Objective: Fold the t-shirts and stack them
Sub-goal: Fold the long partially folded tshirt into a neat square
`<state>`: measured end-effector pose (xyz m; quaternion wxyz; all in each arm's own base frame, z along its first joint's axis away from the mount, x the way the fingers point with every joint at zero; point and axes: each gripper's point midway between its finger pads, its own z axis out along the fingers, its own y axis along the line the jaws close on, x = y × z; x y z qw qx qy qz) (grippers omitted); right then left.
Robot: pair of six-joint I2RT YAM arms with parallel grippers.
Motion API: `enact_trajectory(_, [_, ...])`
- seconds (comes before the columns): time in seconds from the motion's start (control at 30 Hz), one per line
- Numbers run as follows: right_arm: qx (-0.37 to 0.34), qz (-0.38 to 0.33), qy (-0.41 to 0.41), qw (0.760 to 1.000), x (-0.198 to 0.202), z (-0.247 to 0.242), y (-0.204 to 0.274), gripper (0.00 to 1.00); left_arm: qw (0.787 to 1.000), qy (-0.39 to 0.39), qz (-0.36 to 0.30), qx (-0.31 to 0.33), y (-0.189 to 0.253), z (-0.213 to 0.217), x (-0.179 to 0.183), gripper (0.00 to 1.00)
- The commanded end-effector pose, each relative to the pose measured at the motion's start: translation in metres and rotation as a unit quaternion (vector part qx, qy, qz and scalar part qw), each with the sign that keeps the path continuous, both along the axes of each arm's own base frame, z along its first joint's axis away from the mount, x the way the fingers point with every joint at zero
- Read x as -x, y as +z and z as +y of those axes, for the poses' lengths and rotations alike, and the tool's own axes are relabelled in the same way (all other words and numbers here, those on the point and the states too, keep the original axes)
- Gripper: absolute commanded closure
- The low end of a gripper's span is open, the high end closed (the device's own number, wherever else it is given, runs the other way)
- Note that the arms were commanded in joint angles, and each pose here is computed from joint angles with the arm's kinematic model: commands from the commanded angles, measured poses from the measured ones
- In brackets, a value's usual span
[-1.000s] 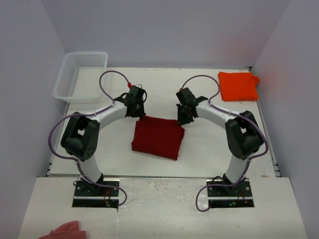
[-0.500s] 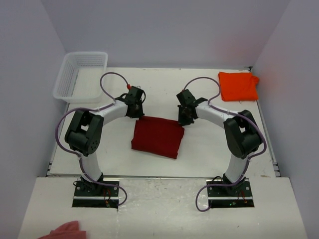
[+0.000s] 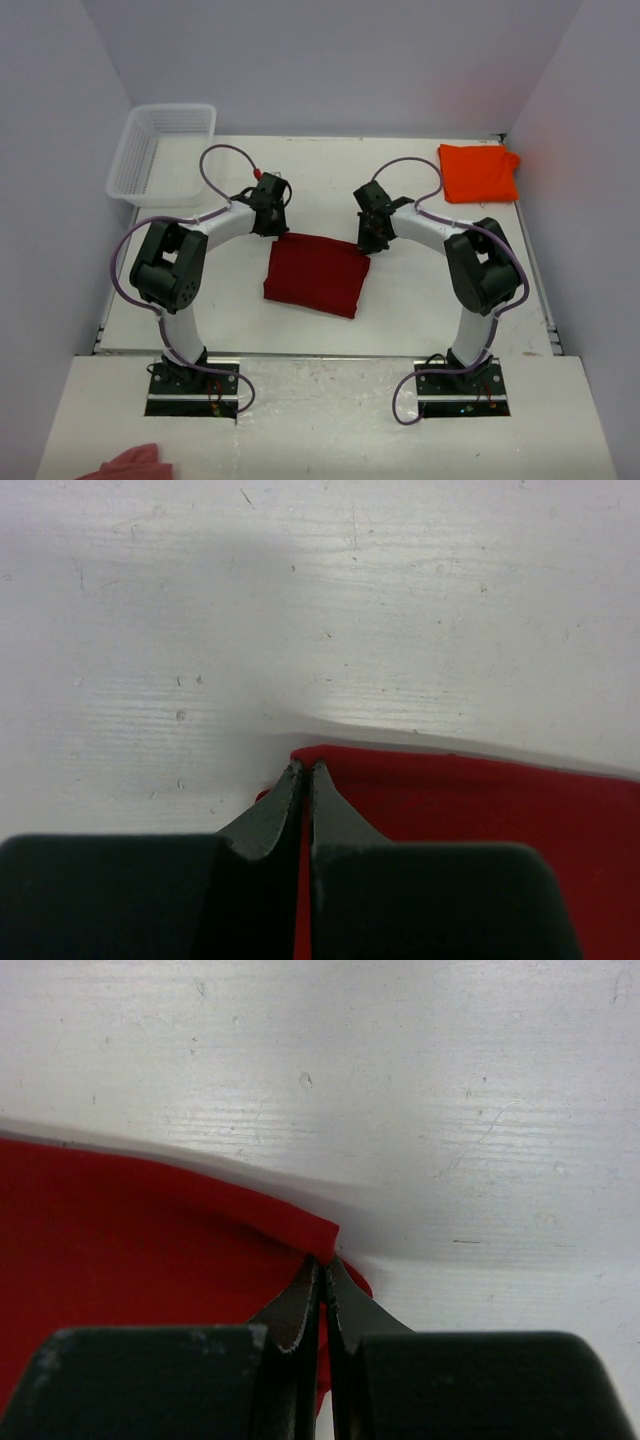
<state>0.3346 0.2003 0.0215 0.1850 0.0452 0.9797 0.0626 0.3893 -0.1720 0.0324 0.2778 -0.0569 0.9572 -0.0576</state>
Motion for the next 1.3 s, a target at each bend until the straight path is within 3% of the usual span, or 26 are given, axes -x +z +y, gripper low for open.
enact_trajectory(0.0, [0.062, 0.016, -0.028, 0.998, 0.003, -0.033, -0.016, 1.00, 0.998, 0.025, -0.045, -0.038, 0.017, 0.027, -0.023, 1.00])
enact_trajectory(0.13, [0.058, 0.002, -0.024, 0.998, -0.002, -0.032, -0.006, 1.00, 0.997, 0.036, -0.058, -0.041, 0.028, 0.030, -0.025, 0.90])
enact_trajectory(0.17, [0.058, -0.005, -0.026, 0.998, -0.005, -0.032, -0.002, 0.95, 0.996, 0.041, -0.065, -0.041, 0.034, 0.032, -0.026, 0.87])
enact_trajectory(0.2, [0.058, -0.010, -0.023, 0.998, -0.006, -0.032, 0.004, 0.81, 0.995, 0.051, -0.069, -0.048, 0.041, 0.036, -0.025, 0.82])
enact_trajectory(0.3, [0.071, -0.032, -0.026, 0.997, -0.014, -0.037, 0.025, 0.56, 0.991, 0.074, -0.082, -0.068, 0.060, 0.047, -0.026, 0.78])
enact_trajectory(0.43, [0.096, -0.069, -0.037, 0.992, -0.026, -0.047, 0.064, 0.46, 0.980, 0.122, -0.124, -0.093, 0.106, 0.068, -0.026, 0.67])
enact_trajectory(0.53, [0.108, -0.092, -0.047, 0.989, -0.026, -0.056, 0.093, 0.38, 0.975, 0.139, -0.143, -0.096, 0.131, 0.075, -0.020, 0.65])
enact_trajectory(0.67, [0.082, -0.114, -0.029, 0.990, -0.014, -0.050, 0.117, 0.32, 0.988, 0.067, -0.140, -0.014, 0.140, 0.043, -0.007, 0.66])
enact_trajectory(0.73, [0.037, -0.114, -0.007, 0.993, -0.005, -0.037, 0.125, 0.33, 0.989, 0.031, -0.140, 0.026, 0.140, 0.029, 0.005, 0.69])
enact_trajectory(0.8, [-0.035, -0.089, 0.043, 0.995, 0.014, -0.012, 0.121, 0.44, 0.979, -0.061, -0.153, 0.123, 0.153, -0.012, 0.014, 0.78])
enact_trajectory(0.83, [-0.069, -0.106, 0.062, 0.990, 0.013, 0.000, 0.130, 0.81, 0.976, -0.090, -0.135, 0.149, 0.140, -0.024, 0.025, 0.86])
enact_trajectory(0.87, [-0.093, -0.093, 0.078, 0.988, 0.023, 0.007, 0.123, 1.00, 0.956, -0.150, -0.133, 0.215, 0.148, -0.051, 0.036, 1.00])
enact_trajectory(0.9, [-0.151, -0.090, 0.115, 0.978, 0.031, 0.028, 0.129, 1.00, 0.937, -0.192, -0.119, 0.268, 0.142, -0.070, 0.051, 1.00])
enact_trajectory(1.03, [-0.249, -0.051, 0.172, 0.952, 0.054, 0.061, 0.122, 1.00, 0.911, -0.225, -0.077, 0.336, 0.114, -0.087, 0.078, 1.00])
enact_trajectory(1.27, [-0.365, 0.053, 0.214, 0.905, 0.080, 0.098, 0.084, 1.00, 0.898, -0.246, -0.058, 0.359, 0.087, -0.091, 0.094, 1.00])
